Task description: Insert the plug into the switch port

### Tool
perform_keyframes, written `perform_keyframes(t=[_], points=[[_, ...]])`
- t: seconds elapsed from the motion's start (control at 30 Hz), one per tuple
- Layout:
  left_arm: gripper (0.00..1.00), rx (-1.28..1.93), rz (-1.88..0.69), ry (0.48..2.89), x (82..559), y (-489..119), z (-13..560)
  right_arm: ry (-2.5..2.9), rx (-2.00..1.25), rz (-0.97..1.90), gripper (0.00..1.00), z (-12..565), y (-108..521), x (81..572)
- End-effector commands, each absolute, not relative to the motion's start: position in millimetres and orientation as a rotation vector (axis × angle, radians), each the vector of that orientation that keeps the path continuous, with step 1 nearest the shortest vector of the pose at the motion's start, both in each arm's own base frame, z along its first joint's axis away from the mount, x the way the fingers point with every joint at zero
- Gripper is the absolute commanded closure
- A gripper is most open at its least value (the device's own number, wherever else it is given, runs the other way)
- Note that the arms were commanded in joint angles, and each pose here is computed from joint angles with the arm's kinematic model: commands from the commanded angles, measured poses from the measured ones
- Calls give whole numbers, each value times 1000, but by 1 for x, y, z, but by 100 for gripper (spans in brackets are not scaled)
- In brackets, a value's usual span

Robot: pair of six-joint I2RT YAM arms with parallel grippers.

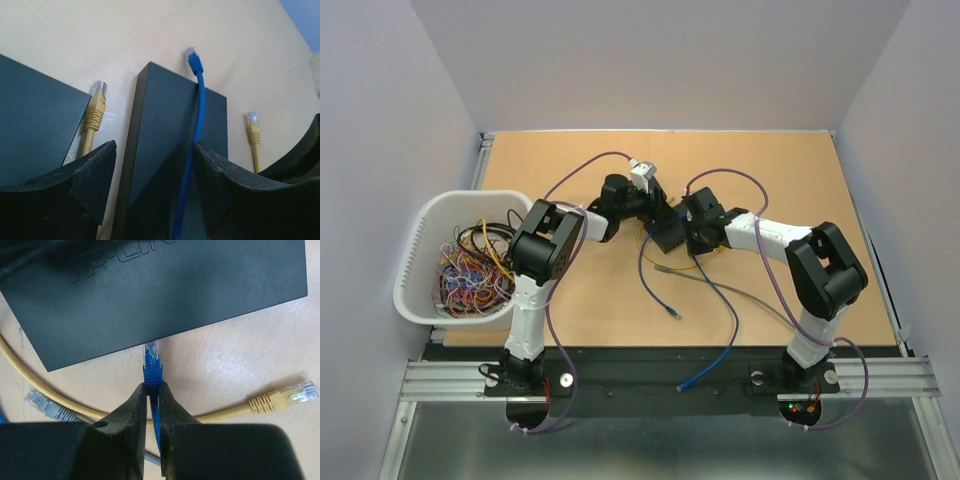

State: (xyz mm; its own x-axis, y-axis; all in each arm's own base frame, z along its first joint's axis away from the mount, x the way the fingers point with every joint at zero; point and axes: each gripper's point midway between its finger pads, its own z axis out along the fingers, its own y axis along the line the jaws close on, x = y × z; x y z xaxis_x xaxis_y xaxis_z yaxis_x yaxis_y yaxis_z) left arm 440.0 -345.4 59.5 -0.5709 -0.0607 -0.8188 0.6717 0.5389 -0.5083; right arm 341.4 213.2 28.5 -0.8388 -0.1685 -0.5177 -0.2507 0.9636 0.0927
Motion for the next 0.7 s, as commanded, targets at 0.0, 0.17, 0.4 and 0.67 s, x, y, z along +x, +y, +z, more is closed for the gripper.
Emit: perform_keyframes(t=[0.0,0.17,0.4,0.67], points=[[28,567,-1136,1879,440,-354,70,2524,-272,225,100,43,220,363],[28,607,-1177,1878,435,-358,64,2511,-268,218,100,47,220,369],[28,643,-1209,1872,436,-363,68,2501,-260,169,99,45,216,377],[28,632,-1192,1946,449,-367,57,2501,-254,118,100,40,209,383]])
